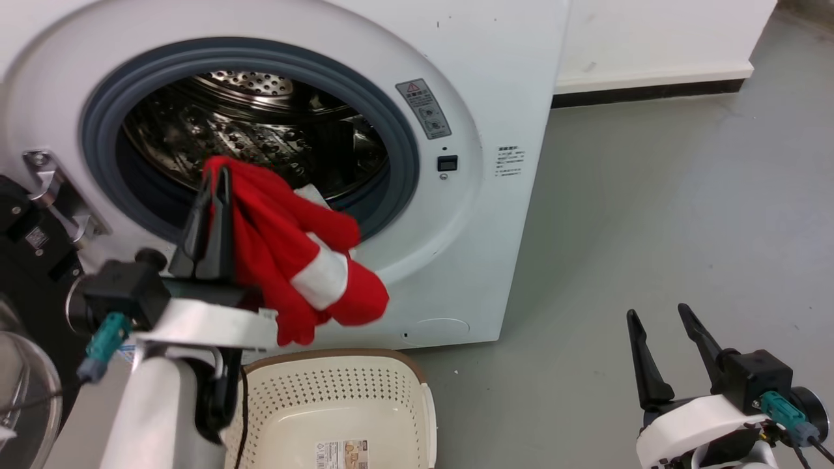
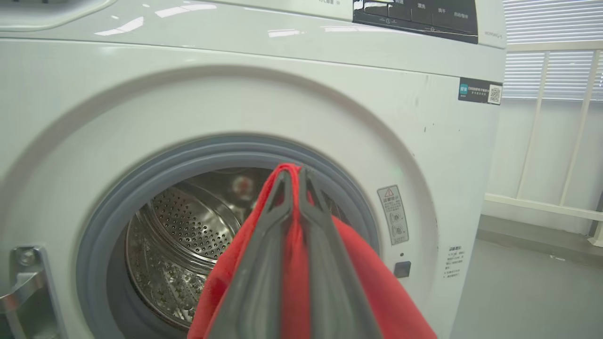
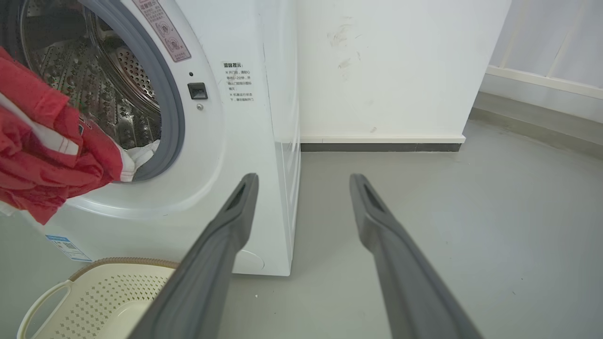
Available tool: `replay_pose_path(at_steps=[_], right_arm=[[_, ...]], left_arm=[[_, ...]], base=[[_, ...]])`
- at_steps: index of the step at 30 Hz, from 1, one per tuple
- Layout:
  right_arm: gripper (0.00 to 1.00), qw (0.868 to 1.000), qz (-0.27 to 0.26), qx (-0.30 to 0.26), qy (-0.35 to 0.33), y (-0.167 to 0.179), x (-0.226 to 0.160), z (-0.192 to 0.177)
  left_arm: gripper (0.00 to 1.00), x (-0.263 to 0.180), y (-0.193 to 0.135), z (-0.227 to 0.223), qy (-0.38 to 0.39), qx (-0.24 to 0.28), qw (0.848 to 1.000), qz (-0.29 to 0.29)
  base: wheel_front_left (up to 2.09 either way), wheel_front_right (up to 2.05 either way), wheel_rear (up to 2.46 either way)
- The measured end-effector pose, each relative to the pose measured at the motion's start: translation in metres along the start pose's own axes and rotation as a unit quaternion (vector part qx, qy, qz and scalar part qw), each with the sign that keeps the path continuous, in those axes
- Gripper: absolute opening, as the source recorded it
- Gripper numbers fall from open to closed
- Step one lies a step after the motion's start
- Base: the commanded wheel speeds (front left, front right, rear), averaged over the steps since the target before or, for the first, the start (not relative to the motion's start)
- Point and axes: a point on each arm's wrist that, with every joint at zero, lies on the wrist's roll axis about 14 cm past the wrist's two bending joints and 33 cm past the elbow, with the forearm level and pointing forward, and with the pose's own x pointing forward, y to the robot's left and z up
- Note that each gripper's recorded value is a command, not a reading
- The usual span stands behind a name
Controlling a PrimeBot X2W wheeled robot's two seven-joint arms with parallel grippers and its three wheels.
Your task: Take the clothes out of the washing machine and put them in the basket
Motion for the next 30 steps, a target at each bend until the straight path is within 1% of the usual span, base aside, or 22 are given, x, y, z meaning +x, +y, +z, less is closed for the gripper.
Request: replay_pose_path(at_steps=[5,8,13,16,19,24,30], right_arm=[[1.0,1.0,0.016,-0.003,0.004,0.01,0.003,0.0],[1.0,1.0,0.021,-0.004,0.007,0.013,0.005,-0.002],[1.0,1.0,0.027,-0.005,0.011,0.017,0.01,-0.004],[1.0,0.999,0.028,-0.005,0.018,0.017,0.013,-0.008],[1.0,0.999,0.03,-0.005,0.021,0.019,0.019,-0.01],[1.0,0.999,0.033,-0.005,0.031,0.02,0.032,-0.018],[1.0,0.999,0.032,-0.006,0.041,0.017,0.048,-0.028]], left_arm=[[0.0,-0.035,-0.01,-0.008,0.03,-0.013,0.999,0.005],[0.0,-0.052,-0.008,-0.02,0.058,-0.027,0.998,0.02],[0.0,-0.085,-0.008,-0.057,0.134,-0.049,0.989,0.039],[0.0,-0.107,-0.007,-0.084,0.186,-0.062,0.979,0.054],[0.0,-0.128,-0.006,-0.114,0.237,-0.077,0.966,0.068],[0.0,-0.155,-0.003,-0.158,0.303,-0.093,0.944,0.088],[0.0,-0.178,0.001,-0.207,0.371,-0.105,0.917,0.102]], base=[[0.0,0.0,0.0],[0.0,0.0,0.0],[0.0,0.0,0.0],[0.0,0.0,0.0],[0.0,0.0,0.0],[0.0,0.0,0.0],[0.0,0.0,0.0]])
